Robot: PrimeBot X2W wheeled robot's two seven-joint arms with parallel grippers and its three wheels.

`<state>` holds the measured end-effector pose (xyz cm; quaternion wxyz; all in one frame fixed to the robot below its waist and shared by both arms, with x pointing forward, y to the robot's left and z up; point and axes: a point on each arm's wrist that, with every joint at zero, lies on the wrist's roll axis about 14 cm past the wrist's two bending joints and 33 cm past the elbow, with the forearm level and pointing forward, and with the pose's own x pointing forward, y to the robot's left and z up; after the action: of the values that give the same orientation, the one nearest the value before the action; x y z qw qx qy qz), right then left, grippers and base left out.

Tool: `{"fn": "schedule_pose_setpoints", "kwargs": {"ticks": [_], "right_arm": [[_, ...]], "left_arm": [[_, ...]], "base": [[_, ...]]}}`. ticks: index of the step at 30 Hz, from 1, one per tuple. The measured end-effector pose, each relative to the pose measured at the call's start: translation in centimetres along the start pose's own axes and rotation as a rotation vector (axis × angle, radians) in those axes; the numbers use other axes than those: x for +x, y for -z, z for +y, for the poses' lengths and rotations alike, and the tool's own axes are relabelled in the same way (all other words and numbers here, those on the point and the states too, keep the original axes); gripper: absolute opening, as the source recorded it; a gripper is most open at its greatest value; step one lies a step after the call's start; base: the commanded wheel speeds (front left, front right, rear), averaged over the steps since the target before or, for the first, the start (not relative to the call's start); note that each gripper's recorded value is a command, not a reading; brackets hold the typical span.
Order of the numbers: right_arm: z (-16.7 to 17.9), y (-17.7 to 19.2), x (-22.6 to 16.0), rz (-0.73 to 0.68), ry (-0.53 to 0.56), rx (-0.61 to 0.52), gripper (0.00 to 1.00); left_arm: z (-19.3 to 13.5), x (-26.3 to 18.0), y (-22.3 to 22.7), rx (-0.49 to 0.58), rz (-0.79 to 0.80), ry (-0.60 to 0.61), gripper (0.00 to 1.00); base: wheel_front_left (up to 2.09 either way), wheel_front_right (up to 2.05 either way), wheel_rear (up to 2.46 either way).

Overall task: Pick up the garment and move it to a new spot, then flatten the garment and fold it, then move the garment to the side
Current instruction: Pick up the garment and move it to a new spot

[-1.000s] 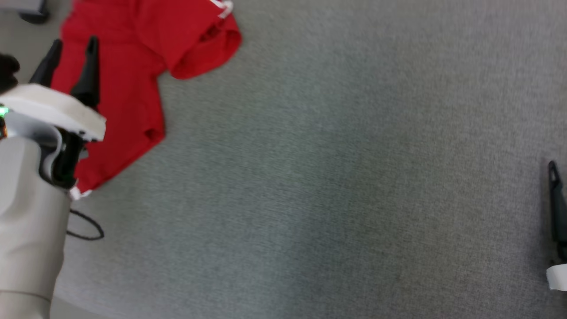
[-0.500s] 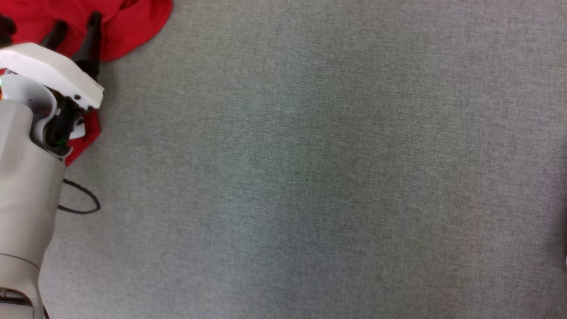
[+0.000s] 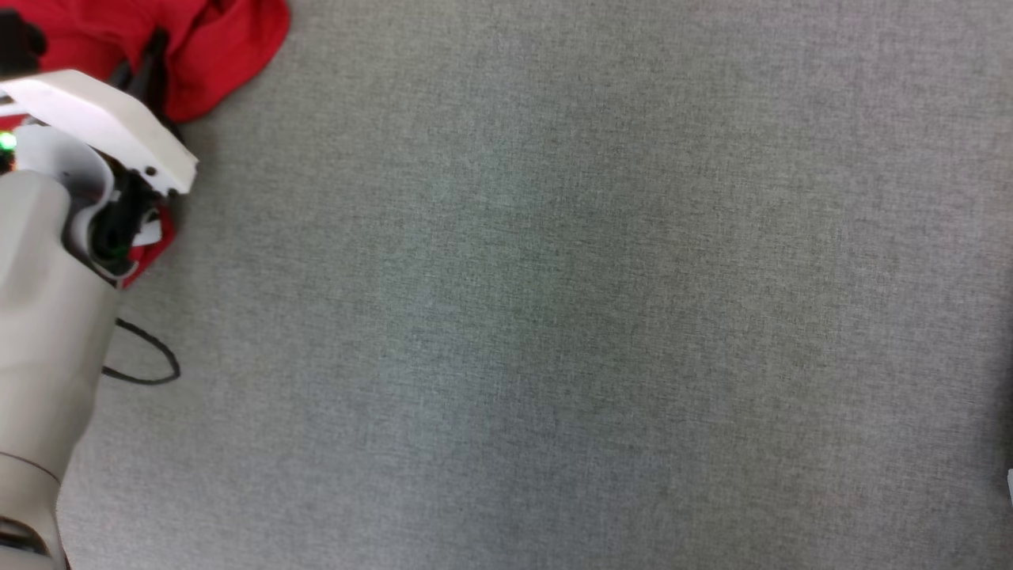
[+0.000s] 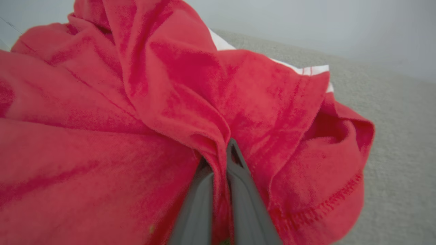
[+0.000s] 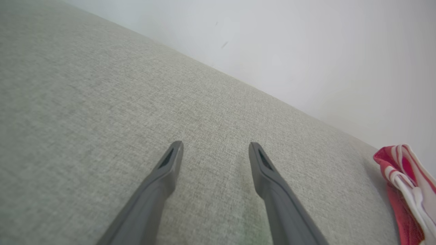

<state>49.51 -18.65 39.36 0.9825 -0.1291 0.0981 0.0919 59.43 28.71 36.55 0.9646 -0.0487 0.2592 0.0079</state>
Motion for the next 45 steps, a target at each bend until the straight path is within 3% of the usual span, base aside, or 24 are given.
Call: {"fn": "schedule_pose_setpoints", "kwargs": {"ticks": [13, 23, 30, 38, 45], "right_arm": [[0.5, -1.9, -2.3, -0.041, 0.01, 0.061, 1.0], [1.6, -4.8, -5.6, -0.126, 0.019, 0.145, 1.0], [0.1, -6.7, -8.5, -0.194, 0.079, 0.17, 1.0], [-2.6, -6.8, -12.1, -0.218, 0.178, 0.182, 1.0], [-4.0, -5.7, -14.6, -0.201, 0.249, 0.208, 1.0]], "left_arm": [[-5.9, -5.3, -6.7, -0.052, -0.272, 0.202, 0.0], [-13.8, -13.8, -12.9, -0.019, -0.461, 0.464, 0.0], [-20.9, -21.0, -16.4, -0.041, -0.576, 0.712, 0.0], [-29.4, -28.1, -16.0, -0.093, -0.577, 1.004, 0.0], [-34.8, -33.1, -13.3, -0.117, -0.507, 1.211, 0.0]], "base": [[0.0, 0.0, 0.0], [0.0, 0.0, 0.0], [0.0, 0.0, 0.0], [0.0, 0.0, 0.0], [0.0, 0.0, 0.0]]}}
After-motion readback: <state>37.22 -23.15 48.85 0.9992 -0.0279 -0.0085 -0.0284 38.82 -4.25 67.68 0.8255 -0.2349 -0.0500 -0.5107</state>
